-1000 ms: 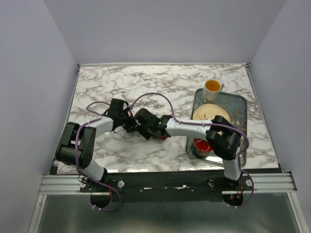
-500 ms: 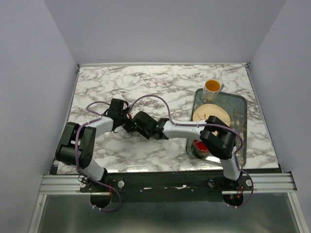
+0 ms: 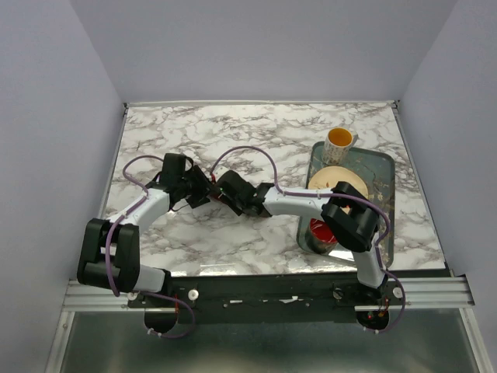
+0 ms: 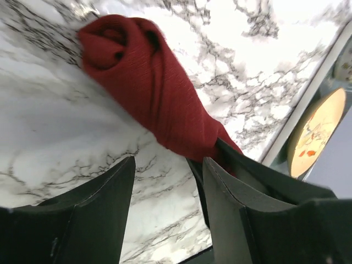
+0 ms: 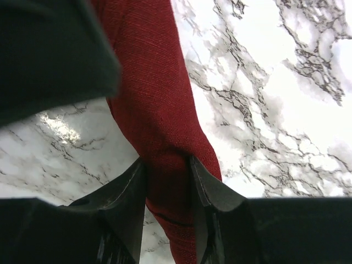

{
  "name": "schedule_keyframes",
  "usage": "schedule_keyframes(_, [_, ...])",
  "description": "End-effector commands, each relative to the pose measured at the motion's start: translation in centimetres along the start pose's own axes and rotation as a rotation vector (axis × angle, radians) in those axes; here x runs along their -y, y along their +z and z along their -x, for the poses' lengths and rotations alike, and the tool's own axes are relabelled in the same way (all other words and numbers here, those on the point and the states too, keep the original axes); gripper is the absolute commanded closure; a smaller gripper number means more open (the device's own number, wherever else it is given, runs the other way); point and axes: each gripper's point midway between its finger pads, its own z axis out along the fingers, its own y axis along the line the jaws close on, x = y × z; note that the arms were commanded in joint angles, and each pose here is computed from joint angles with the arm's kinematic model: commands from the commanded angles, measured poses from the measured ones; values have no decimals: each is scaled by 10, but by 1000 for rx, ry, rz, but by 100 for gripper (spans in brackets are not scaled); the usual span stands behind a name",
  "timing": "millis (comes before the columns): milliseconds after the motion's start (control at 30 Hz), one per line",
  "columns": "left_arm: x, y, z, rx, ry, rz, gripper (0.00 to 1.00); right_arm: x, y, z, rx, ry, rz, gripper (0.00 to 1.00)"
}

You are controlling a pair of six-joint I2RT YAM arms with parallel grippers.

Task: Fold the napkin, place the utensils inside, and roll it up
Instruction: Roll the napkin with the utensil

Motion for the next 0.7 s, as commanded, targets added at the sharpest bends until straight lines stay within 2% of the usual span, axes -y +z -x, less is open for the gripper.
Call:
schedule_keyframes(0, [-19, -21, 13, 43, -4, 31, 38, 3, 0, -3, -57, 162, 133, 62])
schedule_keyframes(133, [-23, -30, 22, 65, -13, 27, 38, 9, -2, -1, -89, 313, 249, 62])
schedule_keyframes(167, [-21, -32, 23, 67, -9, 20, 38, 1, -5, 1, -98, 345, 332, 62])
schedule_keyframes(267, [-16, -35, 25, 64, 1, -1, 38, 5, -7, 1, -127, 470, 438, 62])
schedule_keyframes(500, [-8, -35, 22, 43, 10, -38, 38, 16, -1, -5, -199, 685, 545, 62])
schedule_keyframes(667, [-5, -35, 20, 28, 10, -62, 38, 15, 0, -7, -233, 764, 592, 62])
